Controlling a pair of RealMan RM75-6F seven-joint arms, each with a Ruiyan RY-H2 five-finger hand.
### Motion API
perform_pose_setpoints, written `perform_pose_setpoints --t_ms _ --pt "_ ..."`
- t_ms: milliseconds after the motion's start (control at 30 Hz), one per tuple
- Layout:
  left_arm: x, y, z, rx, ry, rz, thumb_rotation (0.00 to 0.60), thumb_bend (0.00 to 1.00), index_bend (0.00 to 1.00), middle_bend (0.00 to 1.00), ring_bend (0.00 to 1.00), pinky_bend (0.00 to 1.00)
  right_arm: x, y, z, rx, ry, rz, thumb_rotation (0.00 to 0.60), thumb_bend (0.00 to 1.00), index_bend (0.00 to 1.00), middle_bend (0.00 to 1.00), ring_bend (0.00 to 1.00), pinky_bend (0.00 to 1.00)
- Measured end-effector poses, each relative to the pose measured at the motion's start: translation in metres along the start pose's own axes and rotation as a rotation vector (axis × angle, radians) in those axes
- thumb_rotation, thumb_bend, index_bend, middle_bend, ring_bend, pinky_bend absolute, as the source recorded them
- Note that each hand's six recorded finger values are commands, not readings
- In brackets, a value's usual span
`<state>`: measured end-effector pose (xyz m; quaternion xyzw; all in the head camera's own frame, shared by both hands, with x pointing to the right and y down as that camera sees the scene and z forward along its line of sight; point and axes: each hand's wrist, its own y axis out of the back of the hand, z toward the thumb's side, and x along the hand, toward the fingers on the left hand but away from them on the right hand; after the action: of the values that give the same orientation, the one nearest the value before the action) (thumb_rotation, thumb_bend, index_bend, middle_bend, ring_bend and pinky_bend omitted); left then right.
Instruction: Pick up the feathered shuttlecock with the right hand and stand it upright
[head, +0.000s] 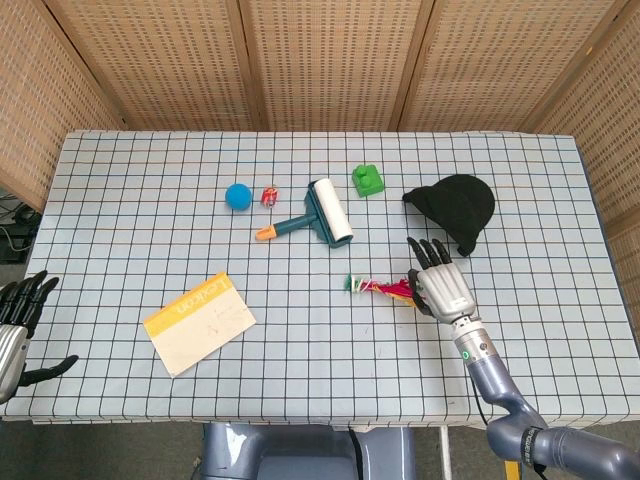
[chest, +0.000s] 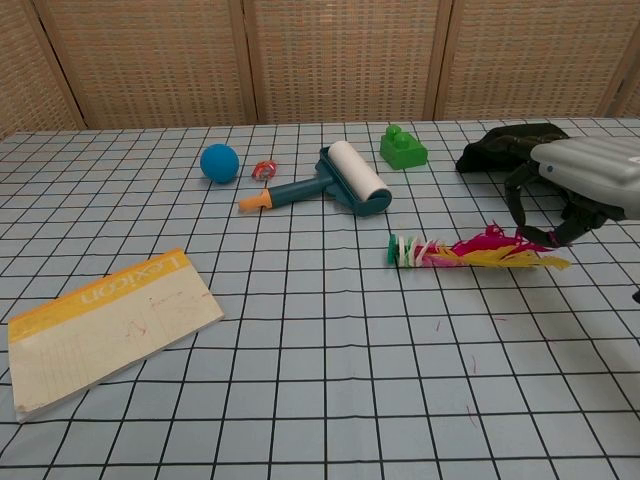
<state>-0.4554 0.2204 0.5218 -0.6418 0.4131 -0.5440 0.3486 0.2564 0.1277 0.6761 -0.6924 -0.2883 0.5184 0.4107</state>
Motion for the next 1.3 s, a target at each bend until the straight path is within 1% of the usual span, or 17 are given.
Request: perform_pose_setpoints --t_ms 133,333,500,667,800,933,1133,1300 --pt "-0.002 0.002 0.000 -0.008 -0.006 0.003 0.600 0.00 0.00 0.00 0.00 0.00 0.003 0.019 0.006 -0.003 0.018 -0.043 0.600 0.73 0.79 0.04 0.00 0.00" --pt "-0.005 0.006 0.001 -0.018 -0.021 0.009 0.600 0.00 0.00 0.00 0.00 0.00 0.007 0.059 0.017 0.024 0.044 -0.117 0.600 0.73 0.79 0.04 0.00 0.00" --pt "-0.007 0.008 0.001 -0.023 -0.026 0.015 0.600 0.00 0.00 0.00 0.00 0.00 0.009 0.093 0.025 0.081 0.059 -0.170 0.600 0.73 0.79 0.04 0.00 0.00" --pt "-0.008 0.009 0.001 -0.026 -0.028 0.017 0.600 0.00 0.00 0.00 0.00 0.00 0.008 0.114 0.033 0.124 0.067 -0.194 0.600 0.73 0.79 0.04 0.00 0.00" --pt "-0.008 0.009 0.001 -0.025 -0.030 0.016 0.600 0.00 0.00 0.00 0.00 0.00 0.006 0.121 0.037 0.143 0.067 -0.197 0.600 0.73 0.79 0.04 0.00 0.00" --pt "-0.008 0.009 0.001 -0.025 -0.028 0.016 0.600 0.00 0.00 0.00 0.00 0.00 0.005 0.121 0.038 0.154 0.067 -0.190 0.600 0.73 0.79 0.04 0.00 0.00" --pt "-0.007 0.008 0.001 -0.024 -0.027 0.014 0.600 0.00 0.00 0.00 0.00 0.00 0.002 0.111 0.043 0.149 0.077 -0.166 0.600 0.73 0.80 0.04 0.00 0.00" --pt "-0.007 0.008 0.001 -0.022 -0.028 0.012 0.600 0.00 0.00 0.00 0.00 0.00 0.000 0.094 0.054 0.122 0.101 -0.134 0.600 0.73 0.80 0.04 0.00 0.00"
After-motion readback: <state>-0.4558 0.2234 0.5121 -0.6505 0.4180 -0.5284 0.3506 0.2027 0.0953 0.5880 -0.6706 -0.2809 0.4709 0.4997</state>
